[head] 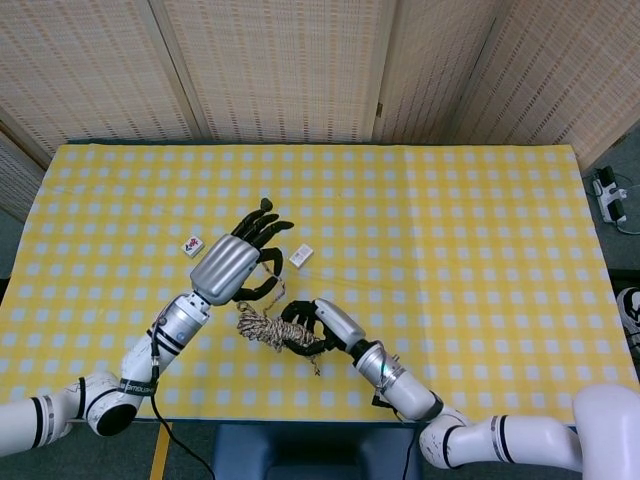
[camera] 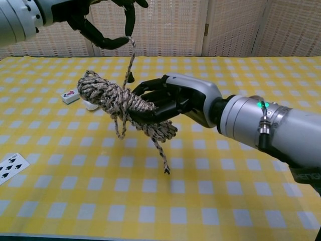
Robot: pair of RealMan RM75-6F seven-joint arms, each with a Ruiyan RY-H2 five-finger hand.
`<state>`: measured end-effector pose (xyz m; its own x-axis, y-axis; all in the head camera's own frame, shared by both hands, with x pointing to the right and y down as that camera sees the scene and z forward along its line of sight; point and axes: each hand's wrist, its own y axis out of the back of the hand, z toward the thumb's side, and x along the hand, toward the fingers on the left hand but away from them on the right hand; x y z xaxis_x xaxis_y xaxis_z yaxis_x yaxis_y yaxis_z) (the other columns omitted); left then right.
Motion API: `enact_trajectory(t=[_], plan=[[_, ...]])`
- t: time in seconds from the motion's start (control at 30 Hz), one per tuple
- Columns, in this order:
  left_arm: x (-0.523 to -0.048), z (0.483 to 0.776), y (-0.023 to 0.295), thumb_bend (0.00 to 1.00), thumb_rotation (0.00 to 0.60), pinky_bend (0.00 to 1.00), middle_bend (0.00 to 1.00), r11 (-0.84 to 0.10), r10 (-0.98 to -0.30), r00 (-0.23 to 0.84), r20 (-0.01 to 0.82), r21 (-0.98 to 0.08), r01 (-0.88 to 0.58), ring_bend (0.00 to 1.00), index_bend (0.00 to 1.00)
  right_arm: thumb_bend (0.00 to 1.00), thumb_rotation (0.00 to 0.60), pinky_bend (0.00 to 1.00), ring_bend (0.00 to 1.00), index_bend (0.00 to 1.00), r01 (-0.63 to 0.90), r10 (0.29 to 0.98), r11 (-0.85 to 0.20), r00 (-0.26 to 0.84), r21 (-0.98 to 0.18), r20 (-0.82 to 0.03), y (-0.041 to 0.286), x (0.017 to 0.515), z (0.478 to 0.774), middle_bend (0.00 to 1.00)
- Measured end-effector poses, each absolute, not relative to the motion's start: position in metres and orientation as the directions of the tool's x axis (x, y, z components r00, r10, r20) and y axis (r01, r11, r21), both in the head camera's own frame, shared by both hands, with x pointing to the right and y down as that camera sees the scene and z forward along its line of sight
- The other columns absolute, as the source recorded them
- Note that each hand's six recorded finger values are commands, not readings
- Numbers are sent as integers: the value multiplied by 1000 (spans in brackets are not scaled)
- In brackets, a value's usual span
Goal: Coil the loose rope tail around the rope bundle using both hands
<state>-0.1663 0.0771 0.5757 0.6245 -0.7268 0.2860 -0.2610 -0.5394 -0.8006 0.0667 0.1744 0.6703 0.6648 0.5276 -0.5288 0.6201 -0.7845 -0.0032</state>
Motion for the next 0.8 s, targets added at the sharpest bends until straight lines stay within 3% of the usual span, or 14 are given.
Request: enact_trajectory(t=[0.2, 0.4, 0.53, 0.8], plan=[[-156, 568, 92, 484, 600, 0, 156, -543, -703, 661, 261, -798, -262, 60, 641, 741, 600, 631, 705, 759, 687, 538, -723, 624, 70, -567, 173, 55, 679, 622], [-161, 563, 110, 484, 600, 0, 148, -548, -694, 678, 243, -790, -277, 54, 641, 741, 600, 632, 710, 760, 797, 627, -594, 542, 106, -560, 162, 55, 682, 623], [-173, 563, 119, 484, 600, 0, 148, -549, -699, 673, 242, -784, -288, 54, 641, 740, 600, 635, 713, 765, 869, 711, -479, 468, 126, -525, 150, 64, 679, 627], [-211, 569, 125, 485, 600, 0, 147, -547, -746, 613, 260, -765, -340, 52, 642, 745, 600, 643, 724, 784, 919, 818, -301, 386, 256, -425, 131, 80, 665, 642]])
